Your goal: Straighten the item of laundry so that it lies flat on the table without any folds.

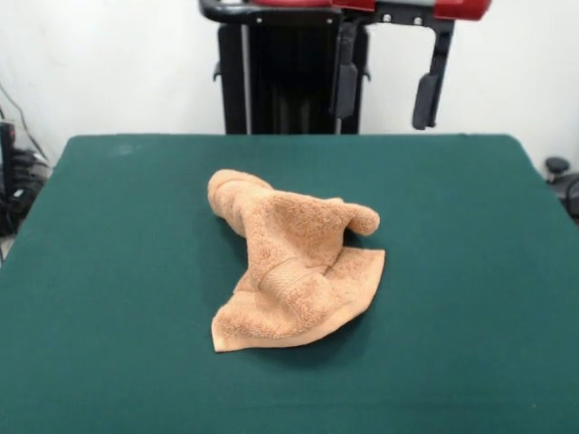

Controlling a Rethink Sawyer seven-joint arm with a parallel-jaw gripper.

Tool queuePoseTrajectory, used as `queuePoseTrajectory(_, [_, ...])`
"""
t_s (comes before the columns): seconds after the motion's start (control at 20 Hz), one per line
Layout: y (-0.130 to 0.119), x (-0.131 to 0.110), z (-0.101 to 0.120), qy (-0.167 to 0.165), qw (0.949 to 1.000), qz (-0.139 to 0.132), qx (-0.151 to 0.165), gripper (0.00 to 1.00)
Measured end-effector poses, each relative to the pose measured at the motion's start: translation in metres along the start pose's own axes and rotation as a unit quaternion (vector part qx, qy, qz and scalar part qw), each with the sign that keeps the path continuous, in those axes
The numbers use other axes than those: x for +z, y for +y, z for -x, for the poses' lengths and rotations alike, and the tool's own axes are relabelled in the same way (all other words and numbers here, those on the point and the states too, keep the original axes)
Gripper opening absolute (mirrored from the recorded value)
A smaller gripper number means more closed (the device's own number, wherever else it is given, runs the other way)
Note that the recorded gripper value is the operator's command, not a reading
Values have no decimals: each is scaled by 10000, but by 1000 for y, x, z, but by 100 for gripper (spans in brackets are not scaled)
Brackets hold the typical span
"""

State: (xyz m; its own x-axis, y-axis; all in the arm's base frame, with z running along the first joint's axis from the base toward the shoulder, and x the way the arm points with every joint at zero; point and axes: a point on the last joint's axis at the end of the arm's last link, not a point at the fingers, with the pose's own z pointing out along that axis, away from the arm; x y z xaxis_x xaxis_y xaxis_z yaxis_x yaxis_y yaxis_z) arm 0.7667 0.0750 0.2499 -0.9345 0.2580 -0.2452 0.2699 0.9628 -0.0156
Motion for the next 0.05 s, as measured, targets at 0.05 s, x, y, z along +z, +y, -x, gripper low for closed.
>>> queuePoseTrajectory(0.05, [0,0,0,1,10000,-1,0,100])
